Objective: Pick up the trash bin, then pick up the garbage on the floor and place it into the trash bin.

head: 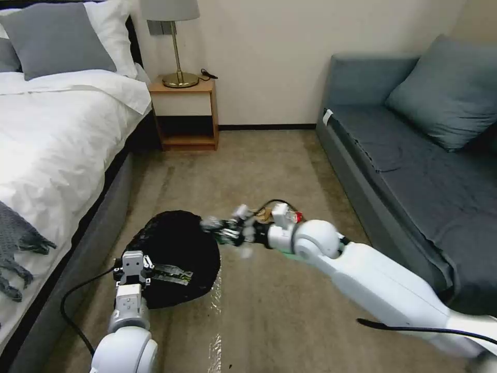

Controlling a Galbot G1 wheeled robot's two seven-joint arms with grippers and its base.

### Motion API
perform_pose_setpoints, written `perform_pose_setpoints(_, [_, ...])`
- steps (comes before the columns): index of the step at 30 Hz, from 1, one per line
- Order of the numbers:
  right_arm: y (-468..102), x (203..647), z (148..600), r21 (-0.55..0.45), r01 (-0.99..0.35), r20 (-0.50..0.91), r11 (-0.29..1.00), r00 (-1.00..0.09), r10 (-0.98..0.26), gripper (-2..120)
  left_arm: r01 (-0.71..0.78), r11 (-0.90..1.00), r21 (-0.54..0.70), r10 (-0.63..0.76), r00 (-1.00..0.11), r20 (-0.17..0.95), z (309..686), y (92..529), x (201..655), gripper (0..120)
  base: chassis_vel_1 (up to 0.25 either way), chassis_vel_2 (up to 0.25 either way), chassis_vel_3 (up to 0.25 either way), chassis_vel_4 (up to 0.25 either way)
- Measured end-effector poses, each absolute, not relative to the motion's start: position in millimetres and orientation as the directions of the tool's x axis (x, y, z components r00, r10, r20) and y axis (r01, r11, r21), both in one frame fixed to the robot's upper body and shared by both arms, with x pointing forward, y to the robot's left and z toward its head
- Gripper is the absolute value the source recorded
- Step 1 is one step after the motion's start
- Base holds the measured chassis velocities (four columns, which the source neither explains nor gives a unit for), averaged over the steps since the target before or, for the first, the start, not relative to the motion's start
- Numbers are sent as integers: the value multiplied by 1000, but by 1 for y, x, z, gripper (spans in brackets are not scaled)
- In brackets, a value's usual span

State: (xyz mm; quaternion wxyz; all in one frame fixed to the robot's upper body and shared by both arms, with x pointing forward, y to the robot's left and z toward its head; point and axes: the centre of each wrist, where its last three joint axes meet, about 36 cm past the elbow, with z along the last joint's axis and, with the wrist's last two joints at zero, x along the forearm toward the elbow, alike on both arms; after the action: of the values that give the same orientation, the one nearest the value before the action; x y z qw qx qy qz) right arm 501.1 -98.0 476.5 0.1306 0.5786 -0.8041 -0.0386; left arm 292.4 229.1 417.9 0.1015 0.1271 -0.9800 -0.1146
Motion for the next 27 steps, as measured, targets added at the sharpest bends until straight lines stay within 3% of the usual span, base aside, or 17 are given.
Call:
perform_pose_setpoints(8, [-42, 502, 473, 278, -927, 37, 251, -251, -967, 19, -242, 949, 204, -275, -950, 149, 428, 220, 281, 3, 0, 0, 0, 0])
perform_pose_setpoints(15, [-36, 500, 446, 289, -910, 55, 297, -294, -954, 19, -267, 947, 181, -293, -946, 138, 430, 219, 280, 3, 0, 0, 0, 0])
perform_pose_setpoints(21, [-40, 491, 432, 258, -878, 92, 403, -393, -915, 44, -295, 944, 148, -315, -939, 140, 433, 220, 279, 3, 0, 0, 0, 0])
perform_pose_setpoints(27, [-34, 483, 436, 254, -865, 109, 433, -419, -901, 63, -312, 941, 127, -330, -932, 152, 431, 221, 282, 3, 0, 0, 0, 0])
